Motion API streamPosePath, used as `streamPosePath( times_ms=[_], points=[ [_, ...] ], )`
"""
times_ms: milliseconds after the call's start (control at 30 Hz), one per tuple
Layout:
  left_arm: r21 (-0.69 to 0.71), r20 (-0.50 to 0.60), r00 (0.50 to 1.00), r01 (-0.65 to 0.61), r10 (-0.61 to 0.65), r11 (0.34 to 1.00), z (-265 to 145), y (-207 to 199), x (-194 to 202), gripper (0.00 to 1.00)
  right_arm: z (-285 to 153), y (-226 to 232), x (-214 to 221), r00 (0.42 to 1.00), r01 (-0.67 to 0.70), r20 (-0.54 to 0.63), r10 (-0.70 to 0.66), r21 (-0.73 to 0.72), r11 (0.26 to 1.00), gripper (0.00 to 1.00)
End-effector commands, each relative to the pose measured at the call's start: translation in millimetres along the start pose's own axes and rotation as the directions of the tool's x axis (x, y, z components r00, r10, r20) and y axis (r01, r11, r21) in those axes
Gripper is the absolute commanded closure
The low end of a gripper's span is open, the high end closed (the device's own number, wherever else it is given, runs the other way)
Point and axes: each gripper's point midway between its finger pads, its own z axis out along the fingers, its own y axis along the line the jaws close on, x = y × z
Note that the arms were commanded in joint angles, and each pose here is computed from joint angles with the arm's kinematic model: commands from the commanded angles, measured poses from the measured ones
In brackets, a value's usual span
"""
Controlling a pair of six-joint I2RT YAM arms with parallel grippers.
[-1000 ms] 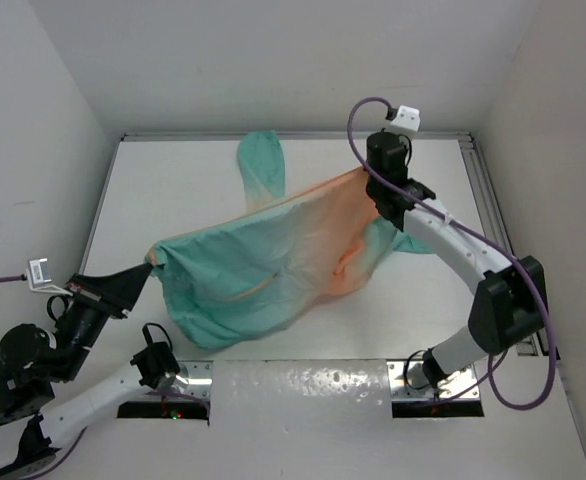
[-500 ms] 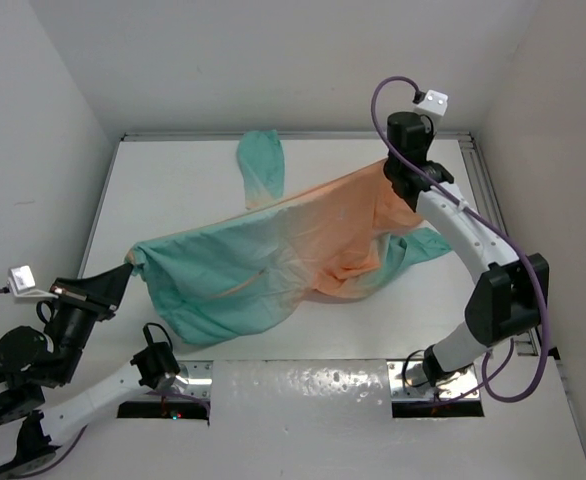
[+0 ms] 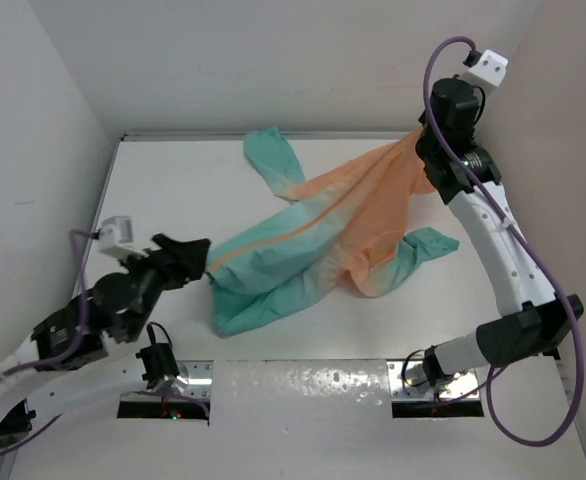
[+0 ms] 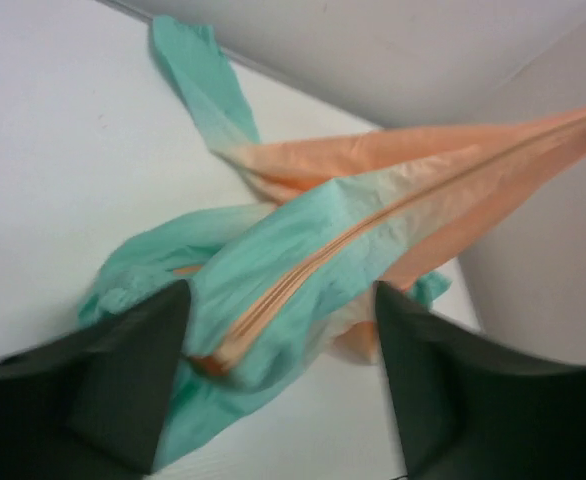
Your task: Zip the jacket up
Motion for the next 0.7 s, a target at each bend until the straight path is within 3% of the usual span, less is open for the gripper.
streamPosePath(
  times_ms=[0, 33, 167, 267, 300, 367, 433, 533, 600, 667],
  points=[
    [0.056, -0.028, 0.998, -0.060, 0.061, 0.997, 19.7, -44.4, 5.4, 0.22, -16.8, -9.8, -14.0, 0.998, -0.058, -0.002, 0.058, -0.018, 0.998, 1.00],
    [0.053, -0.040, 0.996, -0.081, 0.083, 0.995, 25.1, -52.0, 8.8, 0.19, -27.0, -13.4, -20.8, 0.994, -0.104, 0.009, 0.105, -0.040, 0.994, 1.00],
    [0.072, -0.058, 0.995, -0.074, 0.078, 0.995, 30.4, -60.2, 18.4, 0.10, -49.6, 0.6, 33.5, 0.979, -0.159, -0.158, 0.129, -0.198, 0.967, 1.00],
    [0.111, -0.076, 0.996, -0.042, 0.051, 0.993, 27.2, -66.1, 20.8, 0.09, -69.0, 14.8, 77.1, 0.950, -0.219, -0.285, 0.128, -0.314, 0.924, 0.85],
    [0.128, -0.079, 0.996, -0.034, 0.045, 0.991, 25.8, -68.2, 21.4, 0.00, -83.5, 30.0, 88.8, 0.933, -0.246, -0.344, 0.103, -0.401, 0.882, 0.70],
    [0.178, -0.095, 0.995, -0.021, 0.039, 0.984, 23.5, -72.8, 28.7, 0.00, -102.0, 36.1, 104.3, 0.920, -0.241, -0.389, 0.048, -0.466, 0.851, 0.44],
    [0.203, -0.130, 0.990, -0.029, 0.056, 0.979, 23.0, -75.1, 40.6, 0.00, -123.0, 45.1, 107.5, 0.913, -0.223, -0.408, -0.021, -0.540, 0.811, 0.01],
    [0.215, -0.192, 0.976, -0.057, 0.099, 0.975, 24.3, -76.2, 59.7, 0.00, -155.6, 44.1, 90.6, 0.905, -0.239, -0.420, -0.059, -0.621, 0.747, 0.01],
    [0.222, -0.208, 0.972, -0.062, 0.110, 0.973, 24.6, -78.1, 64.4, 0.00, -179.1, 30.8, 68.1, 0.921, -0.263, -0.388, -0.016, -0.654, 0.709, 0.01],
    [0.238, -0.212, 0.971, -0.057, 0.109, 0.970, 23.3, -79.8, 65.8, 0.00, -197.9, 23.1, 76.4, 0.914, -0.305, -0.406, 0.003, -0.682, 0.665, 0.01]
  ],
)
